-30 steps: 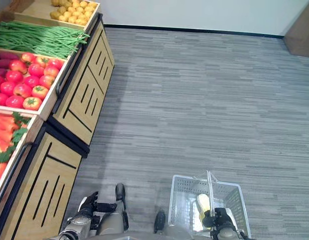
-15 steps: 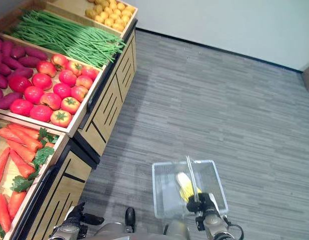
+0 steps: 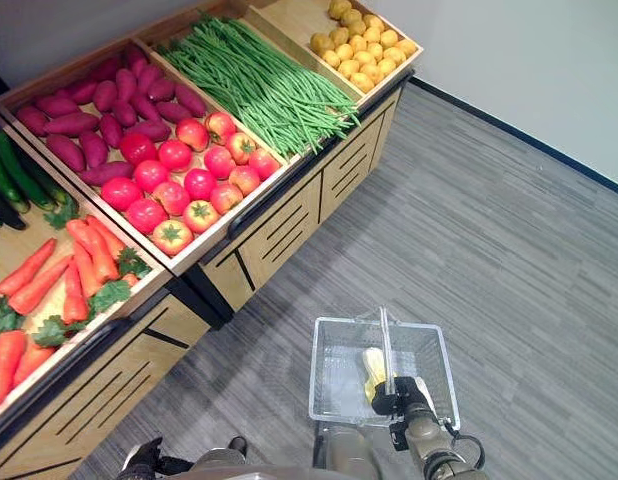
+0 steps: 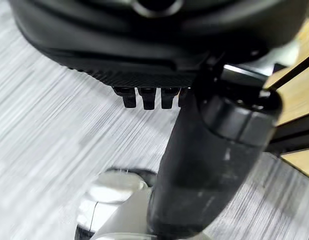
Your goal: Get the vegetables into the basket
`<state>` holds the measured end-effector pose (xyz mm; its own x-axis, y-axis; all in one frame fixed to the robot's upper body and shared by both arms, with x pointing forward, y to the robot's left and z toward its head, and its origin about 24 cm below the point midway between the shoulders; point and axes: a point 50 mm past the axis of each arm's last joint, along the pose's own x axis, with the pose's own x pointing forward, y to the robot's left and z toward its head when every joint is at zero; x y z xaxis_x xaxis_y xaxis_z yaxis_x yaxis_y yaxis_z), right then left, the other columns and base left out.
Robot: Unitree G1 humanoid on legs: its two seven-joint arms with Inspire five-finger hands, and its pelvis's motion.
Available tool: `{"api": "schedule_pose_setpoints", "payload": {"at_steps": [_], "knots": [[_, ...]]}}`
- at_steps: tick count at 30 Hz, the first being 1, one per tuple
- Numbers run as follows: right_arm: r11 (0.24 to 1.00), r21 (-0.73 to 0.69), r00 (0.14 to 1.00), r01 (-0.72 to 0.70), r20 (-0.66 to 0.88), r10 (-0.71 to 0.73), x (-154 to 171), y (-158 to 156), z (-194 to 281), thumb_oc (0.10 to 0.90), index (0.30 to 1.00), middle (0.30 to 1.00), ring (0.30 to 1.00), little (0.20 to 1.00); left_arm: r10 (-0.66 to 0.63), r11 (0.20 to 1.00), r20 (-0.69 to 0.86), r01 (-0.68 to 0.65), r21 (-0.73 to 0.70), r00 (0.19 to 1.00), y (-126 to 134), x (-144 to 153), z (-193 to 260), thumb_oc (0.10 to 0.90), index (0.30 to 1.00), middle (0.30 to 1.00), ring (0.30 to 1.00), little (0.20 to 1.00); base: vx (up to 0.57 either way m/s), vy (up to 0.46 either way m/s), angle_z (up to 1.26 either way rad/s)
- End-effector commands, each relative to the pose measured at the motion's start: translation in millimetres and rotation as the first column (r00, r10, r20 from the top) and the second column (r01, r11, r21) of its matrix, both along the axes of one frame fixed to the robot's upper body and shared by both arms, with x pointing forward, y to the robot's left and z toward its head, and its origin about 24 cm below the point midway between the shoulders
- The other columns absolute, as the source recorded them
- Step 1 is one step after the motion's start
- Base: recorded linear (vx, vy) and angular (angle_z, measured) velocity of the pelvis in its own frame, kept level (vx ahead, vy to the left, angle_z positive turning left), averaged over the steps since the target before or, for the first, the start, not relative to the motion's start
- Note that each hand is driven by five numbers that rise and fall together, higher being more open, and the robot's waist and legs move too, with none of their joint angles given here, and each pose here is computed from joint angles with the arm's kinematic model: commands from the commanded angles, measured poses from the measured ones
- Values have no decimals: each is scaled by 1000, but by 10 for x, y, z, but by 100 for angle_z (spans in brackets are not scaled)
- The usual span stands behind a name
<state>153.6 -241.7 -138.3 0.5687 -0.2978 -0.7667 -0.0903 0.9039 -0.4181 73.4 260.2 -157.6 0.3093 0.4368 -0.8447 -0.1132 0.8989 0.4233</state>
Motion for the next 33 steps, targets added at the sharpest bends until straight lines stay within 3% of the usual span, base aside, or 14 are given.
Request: {"api": "schedule_pose_setpoints", "payload": {"at_steps": [1, 11, 20, 33], "knots": [[995, -97, 999, 31, -9, -32, -219, -346, 44, 400, 300, 300, 300, 300, -36, 999, 66, 35, 24, 997, 14, 242, 59, 900, 1000, 1000, 1000, 1000, 19, -149, 42], [981, -111, 985, 156, -52, -163, -466, -487, 10, 400, 300, 300, 300, 300, -130, 991, 88, 130, 7, 988, -151, 413, 59, 900, 1000, 1000, 1000, 1000, 19, -27, 78], [991, -70, 985, 117, -116, -124, -560, -298, -92, 400, 300, 300, 300, 300, -77, 996, 48, 75, 43, 996, 50, 290, 79, 900, 1000, 1000, 1000, 1000, 19, 162, 22], [995, -60, 987, 78, -135, -86, -527, -239, -109, 400, 300, 300, 300, 300, -63, 997, 15, 62, 48, 998, 93, 162, 61, 900, 1000, 1000, 1000, 1000, -2, 99, 7]]}}
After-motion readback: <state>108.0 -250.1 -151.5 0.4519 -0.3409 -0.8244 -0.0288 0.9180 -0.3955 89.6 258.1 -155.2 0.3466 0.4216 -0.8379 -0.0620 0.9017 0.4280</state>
